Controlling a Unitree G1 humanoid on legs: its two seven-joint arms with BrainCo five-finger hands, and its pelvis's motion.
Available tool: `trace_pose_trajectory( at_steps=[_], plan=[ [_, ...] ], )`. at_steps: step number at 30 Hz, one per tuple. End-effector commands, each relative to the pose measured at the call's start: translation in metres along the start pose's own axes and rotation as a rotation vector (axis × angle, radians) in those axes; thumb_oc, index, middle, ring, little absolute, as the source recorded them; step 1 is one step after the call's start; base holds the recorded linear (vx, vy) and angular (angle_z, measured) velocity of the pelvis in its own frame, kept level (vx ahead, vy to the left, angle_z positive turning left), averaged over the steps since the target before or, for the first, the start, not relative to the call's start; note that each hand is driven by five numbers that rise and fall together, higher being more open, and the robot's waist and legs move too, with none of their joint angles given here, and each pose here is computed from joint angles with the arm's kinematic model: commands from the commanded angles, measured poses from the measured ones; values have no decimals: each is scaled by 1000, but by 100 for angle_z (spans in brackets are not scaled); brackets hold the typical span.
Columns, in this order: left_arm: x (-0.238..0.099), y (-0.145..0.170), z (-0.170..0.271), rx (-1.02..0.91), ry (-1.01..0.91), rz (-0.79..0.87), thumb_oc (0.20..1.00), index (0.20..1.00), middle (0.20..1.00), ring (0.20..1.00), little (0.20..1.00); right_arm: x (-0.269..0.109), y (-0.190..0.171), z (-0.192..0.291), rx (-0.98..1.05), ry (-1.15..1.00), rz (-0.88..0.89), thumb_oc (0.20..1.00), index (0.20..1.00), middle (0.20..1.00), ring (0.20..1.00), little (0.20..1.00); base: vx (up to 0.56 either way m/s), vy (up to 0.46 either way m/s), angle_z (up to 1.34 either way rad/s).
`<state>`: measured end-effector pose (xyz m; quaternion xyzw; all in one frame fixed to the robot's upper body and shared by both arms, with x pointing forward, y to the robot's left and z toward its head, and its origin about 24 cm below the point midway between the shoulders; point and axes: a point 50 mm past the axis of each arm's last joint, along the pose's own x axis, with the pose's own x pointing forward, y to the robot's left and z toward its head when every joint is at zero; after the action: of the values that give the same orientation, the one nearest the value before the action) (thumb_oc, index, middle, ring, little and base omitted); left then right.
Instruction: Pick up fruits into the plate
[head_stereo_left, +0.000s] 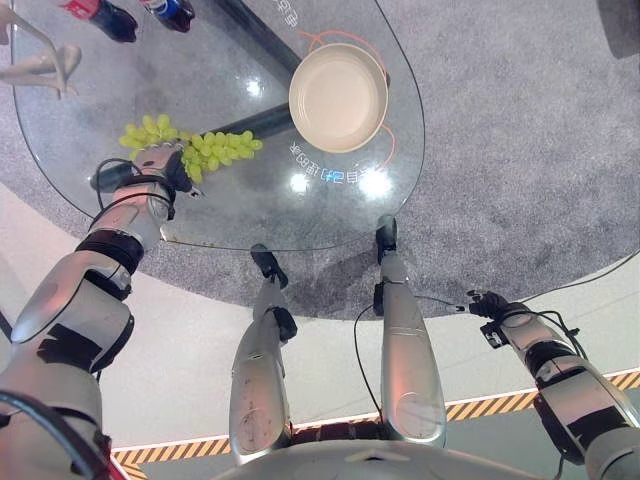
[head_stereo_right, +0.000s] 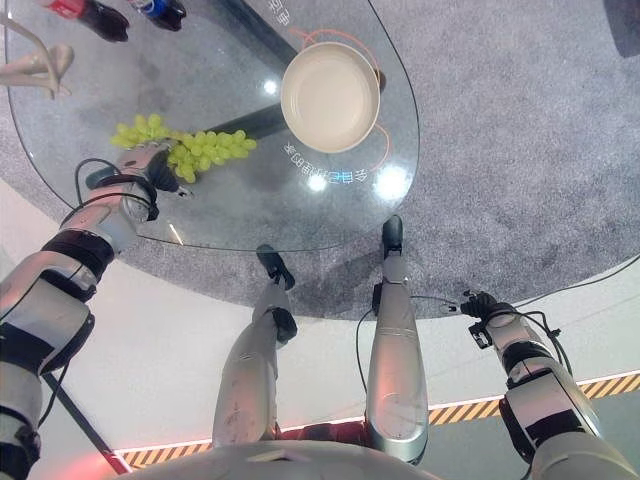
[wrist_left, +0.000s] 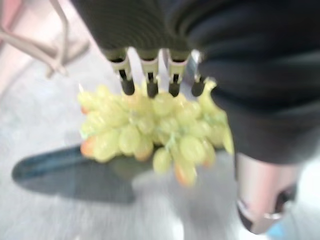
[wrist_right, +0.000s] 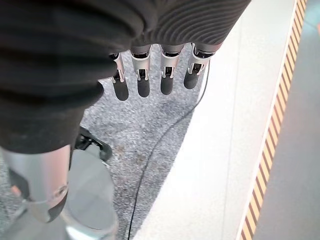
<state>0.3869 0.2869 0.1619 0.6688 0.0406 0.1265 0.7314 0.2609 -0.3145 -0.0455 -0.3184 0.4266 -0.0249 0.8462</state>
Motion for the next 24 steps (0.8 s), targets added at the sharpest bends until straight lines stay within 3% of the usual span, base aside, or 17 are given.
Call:
trace_pose_trajectory(
  at_steps=[1,5,14,24],
  plan=[
    [4,45,-24,-115,120,337,1000,1000,1000,1000,1000,-1,10,-17,-33,35,14,1000,1000,1000,1000,1000,15,-40,2],
    [5,63,-16,-165,91,483,1000,1000,1000,1000,1000,-1,24,-19,-47,34,45,1000,1000,1000,1000,1000,15,-43,3],
    [9,83,-1,-139,33,566,1000,1000,1000,1000,1000,-1,30,-12,-57,8,67,1000,1000,1000,1000,1000,2,-4,0],
    [18,73,32,-4,-103,330,1000,1000,1000,1000,1000,0,24,0,-73,-20,40,1000,1000,1000,1000,1000,0,0,0]
  ],
)
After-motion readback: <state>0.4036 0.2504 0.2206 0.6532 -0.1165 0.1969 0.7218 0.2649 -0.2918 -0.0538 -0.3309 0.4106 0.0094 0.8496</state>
